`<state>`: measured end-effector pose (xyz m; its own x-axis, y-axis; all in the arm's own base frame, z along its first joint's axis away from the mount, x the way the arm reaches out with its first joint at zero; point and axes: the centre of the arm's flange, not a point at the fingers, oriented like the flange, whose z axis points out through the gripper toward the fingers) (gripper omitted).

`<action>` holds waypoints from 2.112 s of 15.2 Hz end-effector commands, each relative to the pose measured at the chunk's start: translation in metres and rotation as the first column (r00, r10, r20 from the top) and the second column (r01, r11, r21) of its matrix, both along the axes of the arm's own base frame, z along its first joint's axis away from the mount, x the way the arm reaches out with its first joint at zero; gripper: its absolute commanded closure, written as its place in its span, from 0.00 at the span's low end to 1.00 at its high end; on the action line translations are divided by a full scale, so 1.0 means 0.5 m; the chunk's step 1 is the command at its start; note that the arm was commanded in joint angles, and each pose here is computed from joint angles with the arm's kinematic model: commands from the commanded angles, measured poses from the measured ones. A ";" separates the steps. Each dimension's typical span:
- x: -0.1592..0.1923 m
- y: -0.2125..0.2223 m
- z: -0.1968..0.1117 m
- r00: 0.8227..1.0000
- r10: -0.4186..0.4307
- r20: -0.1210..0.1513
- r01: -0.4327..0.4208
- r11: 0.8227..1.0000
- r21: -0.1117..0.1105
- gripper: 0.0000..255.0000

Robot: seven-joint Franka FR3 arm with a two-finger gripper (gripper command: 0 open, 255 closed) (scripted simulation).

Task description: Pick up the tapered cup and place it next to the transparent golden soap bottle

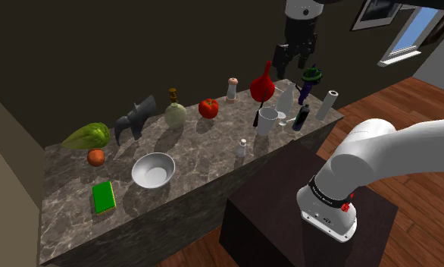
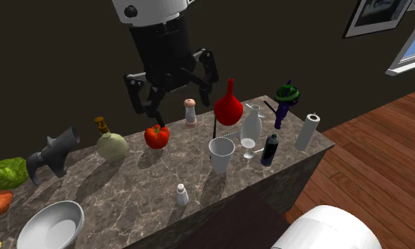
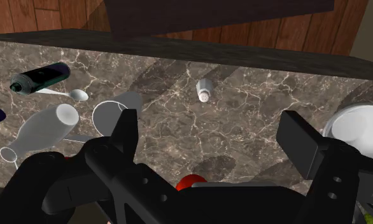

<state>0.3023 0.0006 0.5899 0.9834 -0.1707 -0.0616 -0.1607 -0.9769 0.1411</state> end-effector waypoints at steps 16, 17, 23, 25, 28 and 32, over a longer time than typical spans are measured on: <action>0.151 -0.175 -0.325 0.999 0.029 -0.031 -0.029 1.000 -0.006 0.00; 0.161 -0.186 -0.347 0.999 0.031 -0.033 -0.031 0.999 -0.006 0.00; 0.220 -0.256 -0.478 0.998 0.043 -0.046 -0.043 0.999 -0.008 0.00; 0.239 -0.279 -0.522 0.998 0.047 -0.050 -0.047 0.999 -0.009 0.00; 0.269 -0.313 -0.587 0.997 0.053 -0.056 -0.053 0.999 -0.010 0.00; 0.307 -0.359 -0.675 0.996 0.060 -0.065 -0.061 0.998 -0.011 0.00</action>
